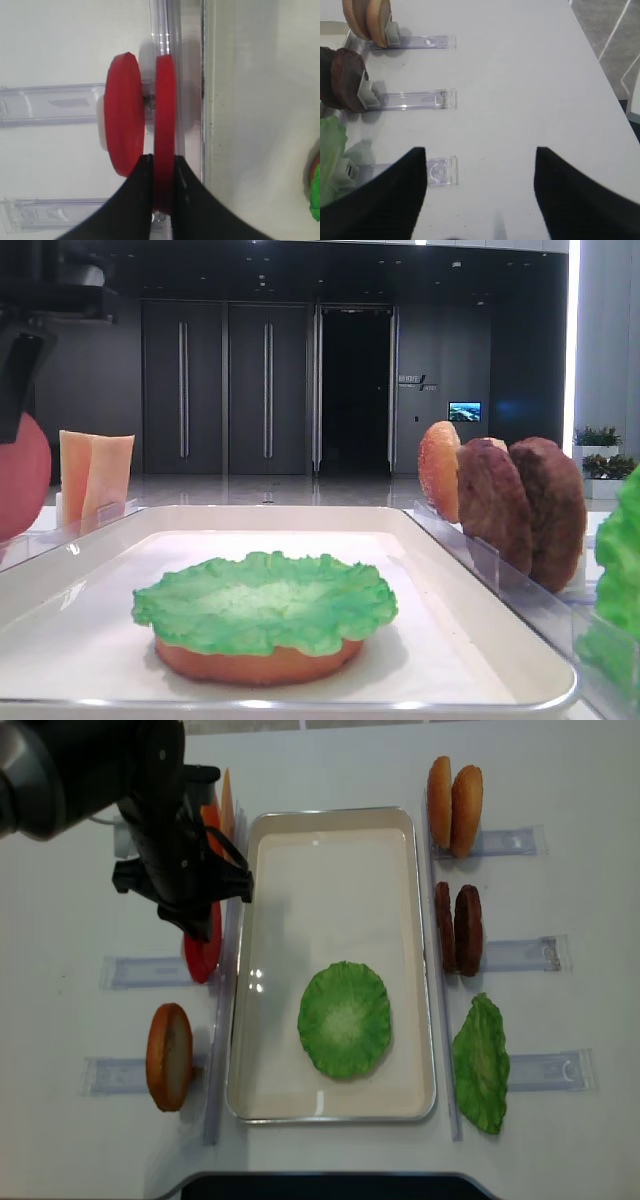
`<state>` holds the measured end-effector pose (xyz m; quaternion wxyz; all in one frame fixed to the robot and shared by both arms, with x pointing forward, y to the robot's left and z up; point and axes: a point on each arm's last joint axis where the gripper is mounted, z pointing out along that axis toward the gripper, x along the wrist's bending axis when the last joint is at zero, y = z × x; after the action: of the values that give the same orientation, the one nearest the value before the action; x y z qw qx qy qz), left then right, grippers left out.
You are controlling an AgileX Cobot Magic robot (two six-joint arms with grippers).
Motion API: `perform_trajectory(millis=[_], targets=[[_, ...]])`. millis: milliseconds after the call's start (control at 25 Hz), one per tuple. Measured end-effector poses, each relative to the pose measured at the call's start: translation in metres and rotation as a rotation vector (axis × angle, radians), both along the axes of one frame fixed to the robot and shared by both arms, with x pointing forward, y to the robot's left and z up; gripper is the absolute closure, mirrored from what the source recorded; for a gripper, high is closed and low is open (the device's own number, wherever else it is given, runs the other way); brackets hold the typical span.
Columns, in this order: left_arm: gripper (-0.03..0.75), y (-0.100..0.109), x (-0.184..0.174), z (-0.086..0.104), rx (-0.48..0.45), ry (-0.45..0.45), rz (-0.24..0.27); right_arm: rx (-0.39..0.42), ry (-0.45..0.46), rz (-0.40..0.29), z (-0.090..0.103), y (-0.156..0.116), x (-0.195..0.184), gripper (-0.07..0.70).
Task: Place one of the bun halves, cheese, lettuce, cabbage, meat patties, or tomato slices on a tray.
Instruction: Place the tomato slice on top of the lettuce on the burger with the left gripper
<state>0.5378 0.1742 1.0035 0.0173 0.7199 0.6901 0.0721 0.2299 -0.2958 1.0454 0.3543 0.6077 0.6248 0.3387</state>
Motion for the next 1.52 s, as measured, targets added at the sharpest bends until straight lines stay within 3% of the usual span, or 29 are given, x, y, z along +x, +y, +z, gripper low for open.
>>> perform_trajectory(millis=[280, 720, 1320, 1520], targets=[[0.658, 0.002, -0.011, 0.023, -0.05, -0.028, 0.016, 0.0, 0.0, 0.0, 0.0, 0.0, 0.0, 0.161], [0.658, 0.0, -0.022, 0.04, -0.142, -0.038, 0.043, 0.0, 0.0, 0.0, 0.0, 0.0, 0.0, 0.161], [0.658, -0.037, -0.03, 0.045, -0.35, -0.07, -0.048, 0.0, 0.0, 0.0, 0.0, 0.0, 0.0, 0.161], [0.658, -0.044, -0.035, 0.034, -0.435, -0.053, -0.068, 0.0, 0.0, 0.0, 0.0, 0.0, 0.0, 0.161]])
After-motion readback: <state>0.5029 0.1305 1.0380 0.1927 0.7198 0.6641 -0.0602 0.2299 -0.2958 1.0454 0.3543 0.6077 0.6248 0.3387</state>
